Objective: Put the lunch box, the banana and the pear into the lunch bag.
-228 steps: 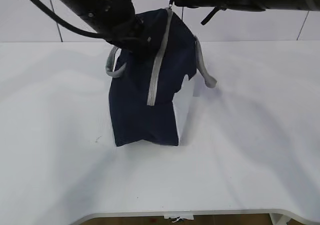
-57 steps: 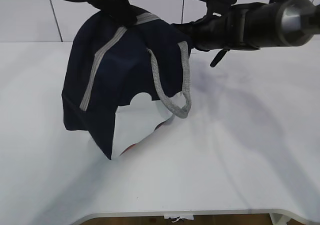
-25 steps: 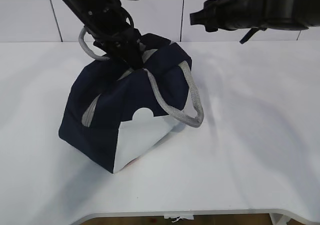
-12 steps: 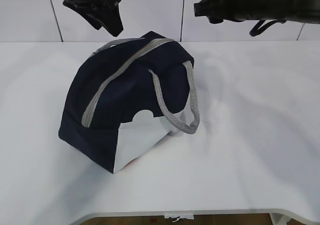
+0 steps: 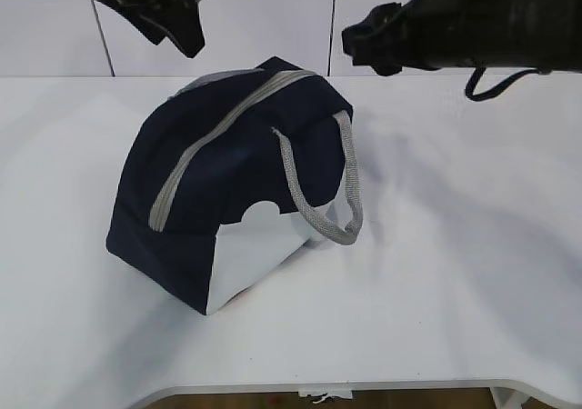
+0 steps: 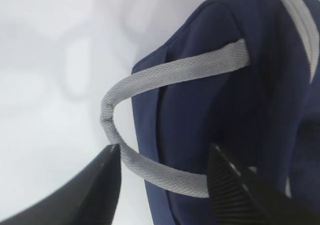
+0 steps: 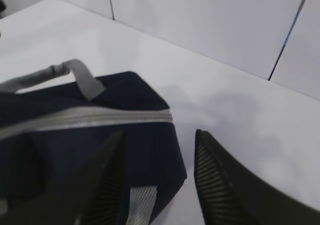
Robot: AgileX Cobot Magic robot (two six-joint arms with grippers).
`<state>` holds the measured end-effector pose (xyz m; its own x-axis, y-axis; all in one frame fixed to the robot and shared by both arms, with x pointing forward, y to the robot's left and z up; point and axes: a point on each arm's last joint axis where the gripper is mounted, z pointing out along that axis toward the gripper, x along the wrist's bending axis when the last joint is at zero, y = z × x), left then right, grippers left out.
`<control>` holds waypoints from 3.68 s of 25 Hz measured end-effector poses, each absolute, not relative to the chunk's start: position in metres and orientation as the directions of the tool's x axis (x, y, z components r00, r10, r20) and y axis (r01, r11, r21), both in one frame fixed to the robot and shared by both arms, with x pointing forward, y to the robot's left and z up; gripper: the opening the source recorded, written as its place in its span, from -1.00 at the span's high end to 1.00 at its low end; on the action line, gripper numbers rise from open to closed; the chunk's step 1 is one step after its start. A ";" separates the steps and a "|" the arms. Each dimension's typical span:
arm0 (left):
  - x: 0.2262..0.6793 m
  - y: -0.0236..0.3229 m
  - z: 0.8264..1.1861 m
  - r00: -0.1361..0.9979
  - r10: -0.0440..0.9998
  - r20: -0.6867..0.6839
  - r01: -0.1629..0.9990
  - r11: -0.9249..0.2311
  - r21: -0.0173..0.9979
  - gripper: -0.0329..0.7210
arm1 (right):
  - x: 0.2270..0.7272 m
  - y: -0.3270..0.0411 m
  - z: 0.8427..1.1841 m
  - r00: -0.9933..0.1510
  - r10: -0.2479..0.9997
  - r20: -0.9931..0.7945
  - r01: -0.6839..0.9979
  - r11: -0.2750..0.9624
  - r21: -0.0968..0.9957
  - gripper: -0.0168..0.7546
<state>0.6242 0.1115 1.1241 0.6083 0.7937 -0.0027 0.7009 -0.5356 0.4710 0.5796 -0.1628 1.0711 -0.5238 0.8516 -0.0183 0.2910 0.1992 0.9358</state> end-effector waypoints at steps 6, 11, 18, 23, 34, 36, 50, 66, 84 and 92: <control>0.627 0.124 1.128 0.575 0.818 -0.002 0.719 -0.505 0.477 -0.20 | 0.559 -0.162 1.060 -0.625 0.778 -0.062 0.297 0.310 0.903 0.02; 0.628 0.126 1.129 0.565 0.825 -0.008 0.727 -0.493 0.478 -0.20 | 0.549 -0.158 1.053 -0.673 0.739 0.024 0.386 0.324 0.864 0.02; 0.626 0.125 1.132 0.545 0.837 -0.038 0.742 -0.461 0.487 -0.17 | 0.534 -0.160 1.036 -0.680 0.723 0.122 0.563 0.408 0.718 0.02; 0.618 0.128 1.145 0.520 0.852 -0.054 0.748 -0.424 0.510 -0.15 | 0.525 -0.168 1.027 -0.617 0.771 0.161 0.695 0.437 0.571 0.02; 0.583 0.143 1.147 0.513 0.856 -0.062 0.773 -0.429 0.467 -0.13 | 0.518 -0.184 1.058 -0.527 0.840 0.126 0.828 0.475 0.297 0.02; 0.555 0.155 1.147 0.511 0.857 -0.064 0.785 -0.435 0.442 -0.13 | 0.516 -0.184 1.059 -0.516 0.846 0.133 0.839 0.469 0.277 0.02; 0.470 0.192 1.165 0.512 0.857 -0.060 0.768 -0.425 0.479 -0.10 | 0.507 -0.189 1.058 -0.408 0.900 0.156 0.911 0.388 0.143 0.02; 0.348 0.243 1.178 0.520 0.853 -0.032 0.664 -0.381 0.643 -0.10 | 0.445 -0.211 1.113 -0.383 0.912 0.148 0.887 0.318 0.335 0.02; 0.258 0.286 1.137 0.501 0.865 0.036 0.543 -0.346 0.765 0.15 | 0.334 -0.253 1.132 -0.419 0.904 0.089 0.771 0.302 0.561 0.02; 0.234 0.302 1.094 0.472 0.877 0.084 0.513 -0.351 0.784 0.21 | 0.275 -0.279 1.105 -0.423 0.906 0.005 0.678 0.313 0.665 0.02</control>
